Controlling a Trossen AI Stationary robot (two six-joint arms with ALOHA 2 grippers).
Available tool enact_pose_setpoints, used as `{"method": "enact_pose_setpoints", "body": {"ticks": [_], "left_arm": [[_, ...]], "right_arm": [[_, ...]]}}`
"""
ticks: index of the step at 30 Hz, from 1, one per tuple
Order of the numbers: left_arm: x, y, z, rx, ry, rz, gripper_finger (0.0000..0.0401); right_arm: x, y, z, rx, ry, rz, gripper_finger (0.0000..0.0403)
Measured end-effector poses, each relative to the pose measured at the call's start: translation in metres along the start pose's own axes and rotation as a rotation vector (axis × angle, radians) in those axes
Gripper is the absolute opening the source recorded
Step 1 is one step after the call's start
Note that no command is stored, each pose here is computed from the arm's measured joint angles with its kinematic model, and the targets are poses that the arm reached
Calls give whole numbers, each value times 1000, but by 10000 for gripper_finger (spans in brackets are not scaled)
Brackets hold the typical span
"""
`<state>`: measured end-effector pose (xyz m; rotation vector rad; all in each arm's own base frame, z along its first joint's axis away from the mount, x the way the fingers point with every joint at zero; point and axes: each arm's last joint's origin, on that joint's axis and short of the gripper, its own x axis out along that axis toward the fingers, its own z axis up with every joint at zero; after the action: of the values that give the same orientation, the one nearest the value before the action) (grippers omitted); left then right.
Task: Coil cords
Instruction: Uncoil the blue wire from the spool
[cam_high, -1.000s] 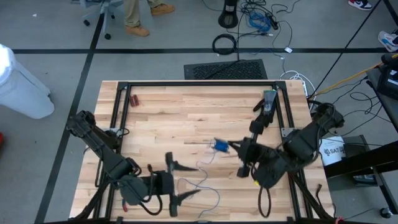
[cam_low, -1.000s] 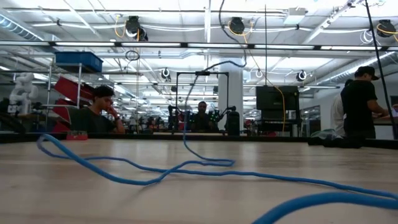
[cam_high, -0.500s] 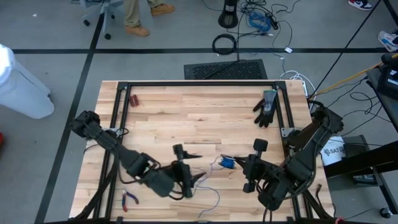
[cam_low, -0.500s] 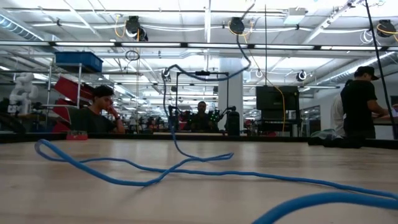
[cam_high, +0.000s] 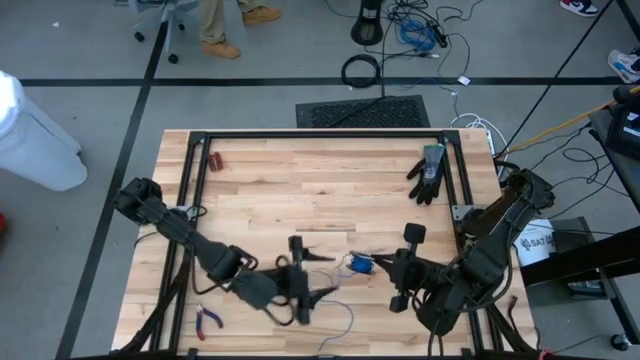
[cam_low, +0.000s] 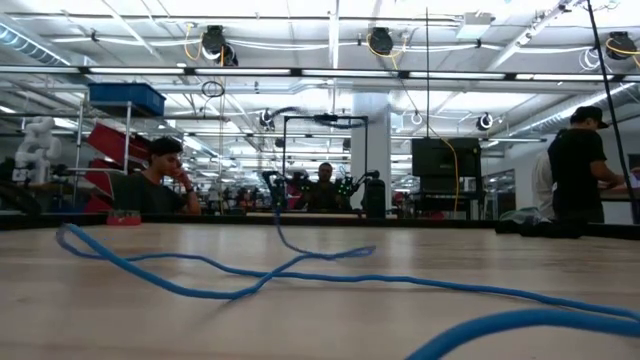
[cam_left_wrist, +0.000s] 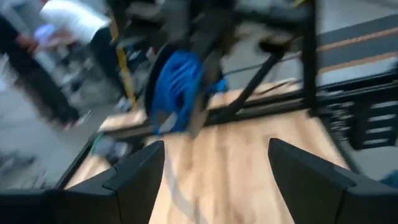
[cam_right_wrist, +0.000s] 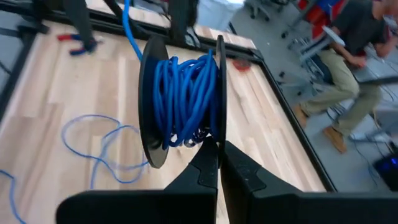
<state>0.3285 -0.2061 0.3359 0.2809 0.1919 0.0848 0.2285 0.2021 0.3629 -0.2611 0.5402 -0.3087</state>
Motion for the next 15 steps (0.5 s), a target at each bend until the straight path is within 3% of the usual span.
{"method": "enact_pose_setpoints", "body": {"ticks": [6,15], "left_arm": [[-16,-17,12,56,-102,-57,293],[-13,-14,12,70,-100,-43,293]], "right_arm": [[0,6,9,-13,-49,68,0],[-1,11,24,-43,-144,138,0]]}}
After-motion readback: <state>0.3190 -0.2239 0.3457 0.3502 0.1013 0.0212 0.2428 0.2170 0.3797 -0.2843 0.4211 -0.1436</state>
